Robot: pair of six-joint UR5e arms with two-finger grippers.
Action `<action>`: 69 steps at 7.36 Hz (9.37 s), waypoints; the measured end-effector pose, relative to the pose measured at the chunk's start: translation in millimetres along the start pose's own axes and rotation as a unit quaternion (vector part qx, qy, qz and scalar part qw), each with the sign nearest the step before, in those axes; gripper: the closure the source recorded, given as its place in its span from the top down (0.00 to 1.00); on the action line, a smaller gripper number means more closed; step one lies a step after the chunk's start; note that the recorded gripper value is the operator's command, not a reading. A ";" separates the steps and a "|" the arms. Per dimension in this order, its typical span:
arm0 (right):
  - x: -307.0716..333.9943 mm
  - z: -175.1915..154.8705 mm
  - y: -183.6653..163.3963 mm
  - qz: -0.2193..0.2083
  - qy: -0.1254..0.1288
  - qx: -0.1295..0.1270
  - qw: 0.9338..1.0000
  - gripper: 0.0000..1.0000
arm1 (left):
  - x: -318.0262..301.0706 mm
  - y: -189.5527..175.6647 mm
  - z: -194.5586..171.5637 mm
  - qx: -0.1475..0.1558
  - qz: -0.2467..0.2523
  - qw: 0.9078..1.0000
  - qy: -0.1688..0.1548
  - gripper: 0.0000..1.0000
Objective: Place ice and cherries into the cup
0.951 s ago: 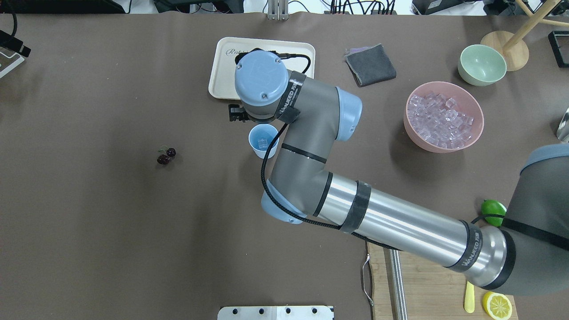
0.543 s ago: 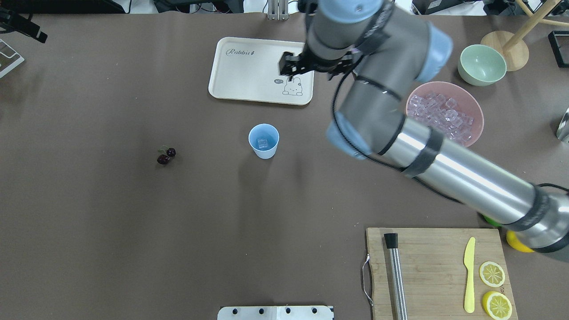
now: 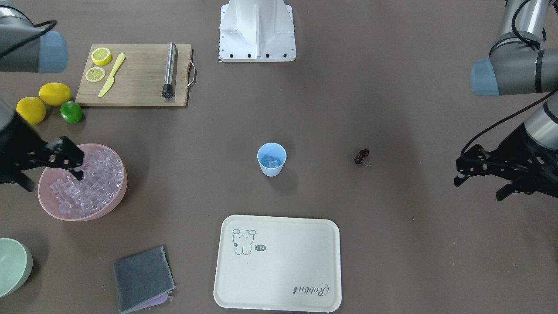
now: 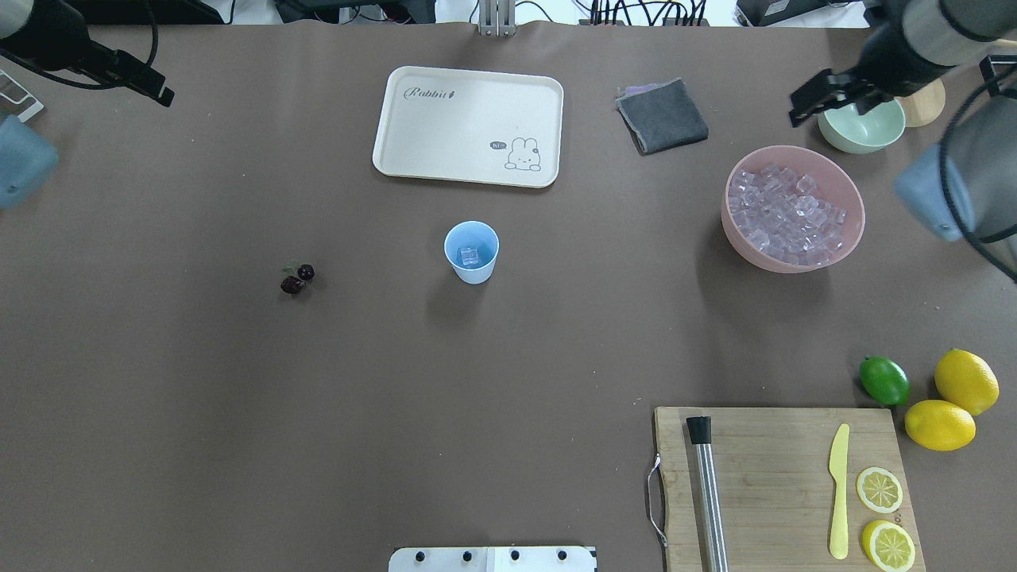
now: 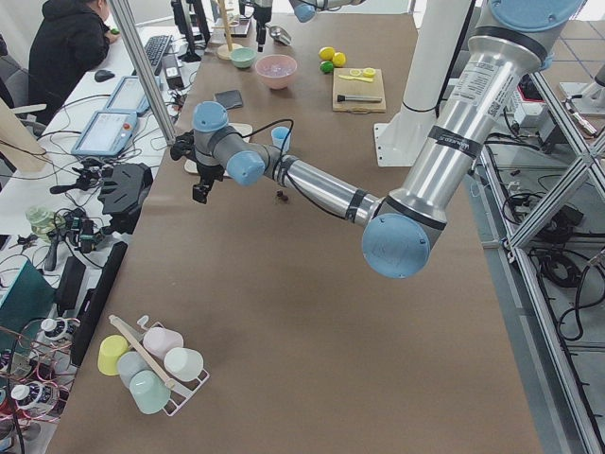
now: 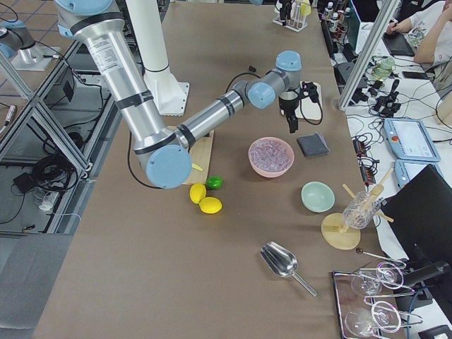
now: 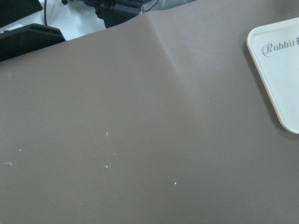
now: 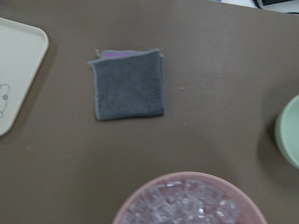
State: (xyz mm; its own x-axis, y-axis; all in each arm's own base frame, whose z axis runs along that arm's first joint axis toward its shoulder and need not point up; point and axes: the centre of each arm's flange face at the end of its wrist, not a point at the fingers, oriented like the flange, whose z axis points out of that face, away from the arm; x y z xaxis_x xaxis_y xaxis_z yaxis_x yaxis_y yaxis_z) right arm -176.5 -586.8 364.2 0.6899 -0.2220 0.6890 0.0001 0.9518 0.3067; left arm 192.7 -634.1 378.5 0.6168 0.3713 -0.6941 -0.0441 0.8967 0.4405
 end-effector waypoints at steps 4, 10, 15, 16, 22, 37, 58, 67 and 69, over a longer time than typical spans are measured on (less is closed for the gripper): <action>144.1 -35.6 85.0 -0.102 0.006 -0.011 0.995 0.99 | 76.9 33.9 57.3 -0.039 -0.011 0.999 0.030 0.98; 240.7 -4.0 211.7 -0.143 0.012 -0.017 0.989 0.99 | 167.5 81.5 122.3 -0.058 -0.012 0.997 0.042 0.97; 262.7 -20.3 221.8 -0.125 -0.001 0.007 0.992 0.99 | 209.3 115.2 162.8 -0.068 -0.005 0.997 0.037 0.97; 262.3 -20.8 221.3 -0.126 -0.001 0.008 0.992 0.99 | 208.9 114.5 168.3 -0.068 -0.007 0.997 0.031 0.96; 260.1 -23.3 218.6 -0.128 0.001 0.012 0.992 0.99 | 202.2 115.9 174.9 -0.071 -0.011 0.997 0.023 0.82; 256.8 -24.0 204.0 -0.127 -0.001 0.016 0.992 0.99 | 307.6 -2.9 107.2 -0.031 -0.080 0.996 0.029 0.00; 260.1 -21.2 205.2 -0.125 0.004 0.013 0.992 0.99 | 418.7 18.2 102.1 -0.022 -0.119 0.990 0.073 0.78; 256.7 -16.6 204.0 -0.127 -0.002 0.009 0.992 0.99 | 232.2 -9.5 82.0 -0.021 -0.142 0.989 0.016 0.98; 255.0 -13.9 203.3 -0.129 -0.002 0.006 0.992 0.99 | 144.1 -11.9 54.9 -0.039 -0.146 0.988 -0.019 0.98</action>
State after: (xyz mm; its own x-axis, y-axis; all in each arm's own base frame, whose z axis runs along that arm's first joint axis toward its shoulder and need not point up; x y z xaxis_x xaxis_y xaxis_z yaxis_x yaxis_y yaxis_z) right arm 9.5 -447.0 593.1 0.6648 -0.4585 0.5898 0.1677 0.8609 0.4803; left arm 325.3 -604.5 304.5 0.6406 0.0861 -0.7630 0.0799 0.9808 0.1778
